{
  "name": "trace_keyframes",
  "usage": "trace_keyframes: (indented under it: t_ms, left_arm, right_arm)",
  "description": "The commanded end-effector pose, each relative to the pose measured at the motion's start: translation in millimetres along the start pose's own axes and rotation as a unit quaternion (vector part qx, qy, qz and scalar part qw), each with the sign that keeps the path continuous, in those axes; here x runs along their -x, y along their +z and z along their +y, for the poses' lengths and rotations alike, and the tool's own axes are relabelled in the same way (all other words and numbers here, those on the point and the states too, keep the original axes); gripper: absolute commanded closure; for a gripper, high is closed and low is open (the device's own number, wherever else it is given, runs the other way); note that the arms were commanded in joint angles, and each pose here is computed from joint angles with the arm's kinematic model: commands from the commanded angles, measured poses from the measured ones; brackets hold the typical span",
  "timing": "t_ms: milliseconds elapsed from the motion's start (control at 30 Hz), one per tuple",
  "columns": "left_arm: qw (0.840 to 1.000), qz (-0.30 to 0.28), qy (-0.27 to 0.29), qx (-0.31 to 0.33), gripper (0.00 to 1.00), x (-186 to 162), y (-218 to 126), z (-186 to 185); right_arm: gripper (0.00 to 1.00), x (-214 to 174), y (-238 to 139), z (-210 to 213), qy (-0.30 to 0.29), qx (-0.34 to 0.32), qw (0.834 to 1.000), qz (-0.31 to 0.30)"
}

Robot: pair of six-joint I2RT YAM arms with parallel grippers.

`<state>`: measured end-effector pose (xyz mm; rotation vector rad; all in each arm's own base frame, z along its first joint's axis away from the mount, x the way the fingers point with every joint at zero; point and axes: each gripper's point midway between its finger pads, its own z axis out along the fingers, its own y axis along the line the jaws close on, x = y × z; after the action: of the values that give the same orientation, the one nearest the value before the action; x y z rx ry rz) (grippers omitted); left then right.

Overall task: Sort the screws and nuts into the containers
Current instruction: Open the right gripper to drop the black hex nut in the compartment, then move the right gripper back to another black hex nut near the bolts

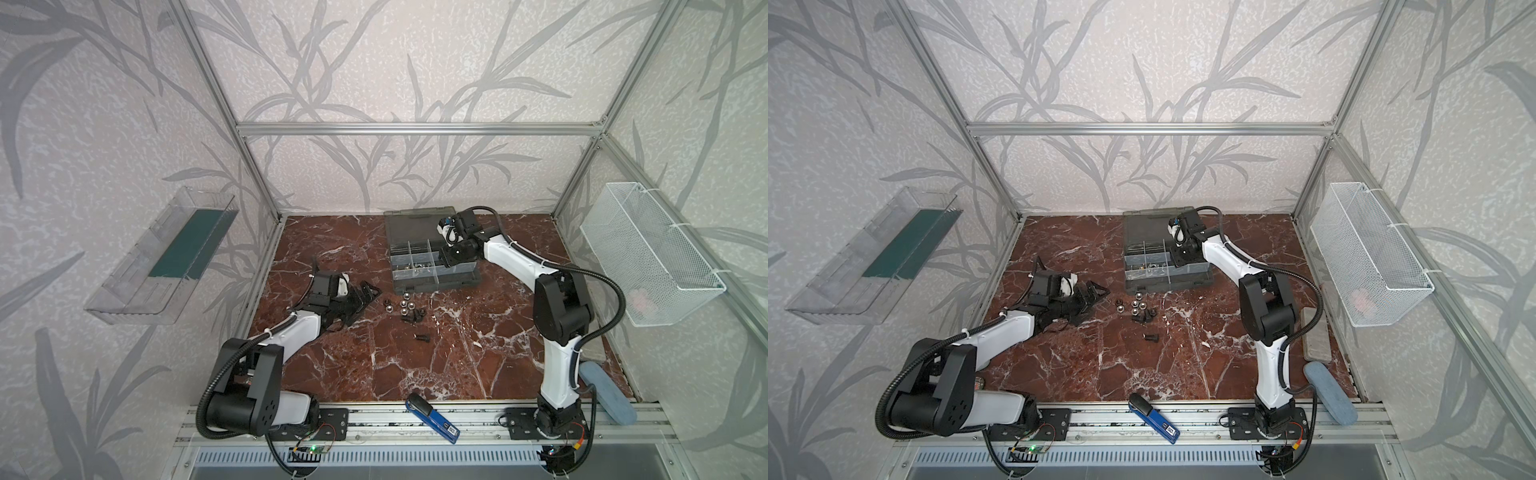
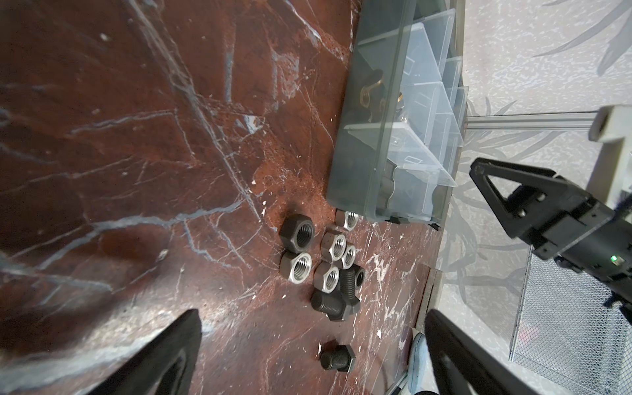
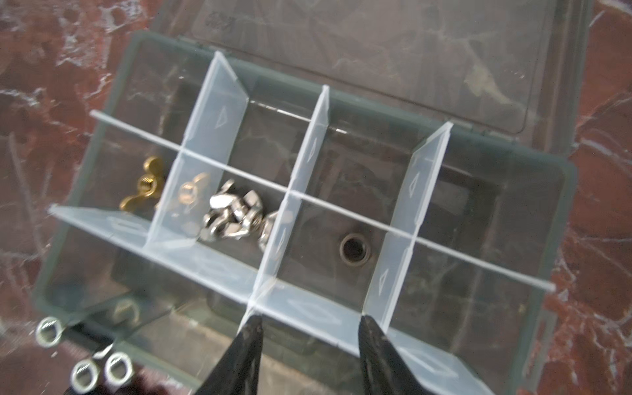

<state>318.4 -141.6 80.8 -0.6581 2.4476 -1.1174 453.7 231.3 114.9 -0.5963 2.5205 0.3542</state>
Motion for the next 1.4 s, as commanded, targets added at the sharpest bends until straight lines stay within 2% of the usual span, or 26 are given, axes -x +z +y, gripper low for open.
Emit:
trace_keyframes:
  t_ms: [0, 200, 300, 467, 700, 933, 1367]
  left_arm:
    - [1.0, -0.007, 0.006, -0.009, 0.0, 4.5, -1.3, -8.9]
    - [1.0, -0.004, 0.006, -0.012, 0.0, 4.2, 0.5, -9.0]
    - [1.0, -0.003, 0.006, -0.012, 0.01, 4.1, 1.2, -9.0]
    - [1.0, 0.002, 0.005, -0.012, 0.01, 2.9, 2.9, -7.9]
    - [1.0, 0.002, 0.005, -0.01, 0.0, 2.0, 3.0, -6.0]
    - [1.0, 0.002, 0.004, -0.009, 0.01, 2.1, 3.5, -5.2]
    - [1.0, 0.005, 0.001, -0.007, 0.01, 2.0, 6.5, -2.7]
  right_arm:
    - [0.52, -8.3, -35.8, 38.9, -0.028, 0.05, 0.998, -0.009]
    - [0.52, -51.4, -40.6, 74.6, -0.055, 0.047, 0.997, 0.014]
    - [0.52, -73.1, -31.3, 87.9, -0.071, 0.034, 0.997, 0.026]
    - [0.52, -97.8, -7.5, 100.6, -0.065, 0.031, 0.996, 0.043]
    - [0.52, -110.0, 16.5, 101.5, -0.048, 0.022, 0.997, 0.058]
    - [0.53, -118.5, 35.0, 101.0, -0.057, 0.006, 0.996, 0.074]
    - [0.53, -132.5, 46.7, 117.9, -0.081, 0.002, 0.992, 0.092]
